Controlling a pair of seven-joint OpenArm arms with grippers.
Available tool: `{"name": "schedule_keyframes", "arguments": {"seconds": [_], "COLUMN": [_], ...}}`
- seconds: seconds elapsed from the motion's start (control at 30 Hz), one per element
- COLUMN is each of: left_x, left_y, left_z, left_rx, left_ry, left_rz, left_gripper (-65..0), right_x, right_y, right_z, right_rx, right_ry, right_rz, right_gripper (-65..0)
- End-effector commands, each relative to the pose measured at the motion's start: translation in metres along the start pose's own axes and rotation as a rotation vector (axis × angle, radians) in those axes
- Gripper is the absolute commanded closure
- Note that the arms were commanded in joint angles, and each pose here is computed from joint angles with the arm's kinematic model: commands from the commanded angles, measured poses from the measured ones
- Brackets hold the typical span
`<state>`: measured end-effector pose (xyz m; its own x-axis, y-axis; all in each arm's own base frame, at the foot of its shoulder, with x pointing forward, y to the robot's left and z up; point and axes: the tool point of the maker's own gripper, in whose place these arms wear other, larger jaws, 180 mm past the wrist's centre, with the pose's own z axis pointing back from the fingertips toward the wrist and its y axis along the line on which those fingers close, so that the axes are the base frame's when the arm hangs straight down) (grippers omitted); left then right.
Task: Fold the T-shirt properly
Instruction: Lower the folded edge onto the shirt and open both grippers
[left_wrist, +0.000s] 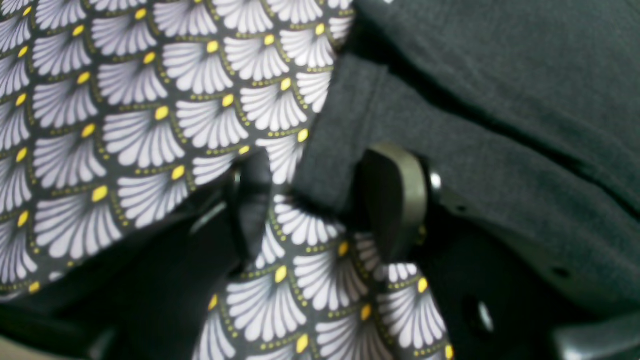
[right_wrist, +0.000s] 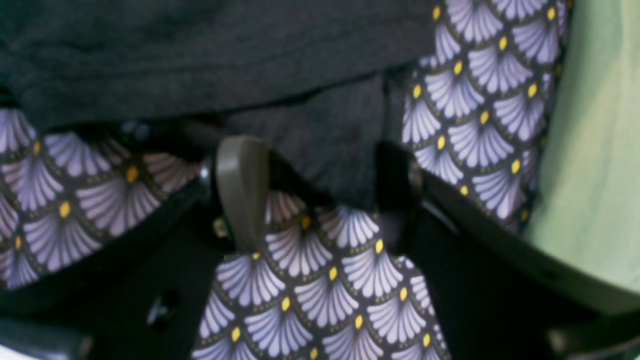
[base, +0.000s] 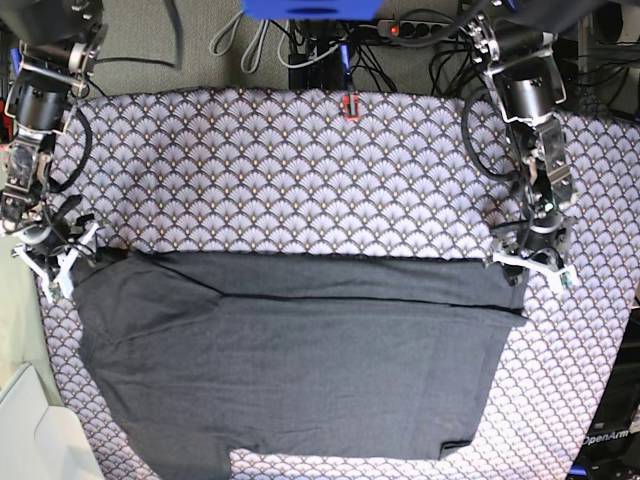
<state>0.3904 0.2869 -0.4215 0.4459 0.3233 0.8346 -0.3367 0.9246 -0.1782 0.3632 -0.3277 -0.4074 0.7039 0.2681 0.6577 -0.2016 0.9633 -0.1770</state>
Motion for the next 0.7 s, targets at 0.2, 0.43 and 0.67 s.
{"name": "schedule_keyframes", "arguments": {"seconds": [0.2,0.43,0.67], "left_x": [0.016,0.019,0.021], "left_y": [-0.004,-0.006,-0.004], "left_z": [-0.003,-0.002,-0.002], "left_rx": [-0.006,-0.01,-0.007], "left_ry": [-0.031,-0.038,-0.043], "left_rz": [0.008,0.007,0.002], "left_gripper": [-31.6,0.0,-0.5], "right_x": [0.021,0.02,0.005], "right_y": [-0.024,-0.026,-0.019], "right_z": [0.01,0.011,0.009], "right_rx": [-0.045,-0.048,-0.034], "right_ry": [-0.054,-0.05,-0.025], "right_rz": [0.019,0.02,0.015], "right_gripper": [-35.2,-35.2,-35.2]}}
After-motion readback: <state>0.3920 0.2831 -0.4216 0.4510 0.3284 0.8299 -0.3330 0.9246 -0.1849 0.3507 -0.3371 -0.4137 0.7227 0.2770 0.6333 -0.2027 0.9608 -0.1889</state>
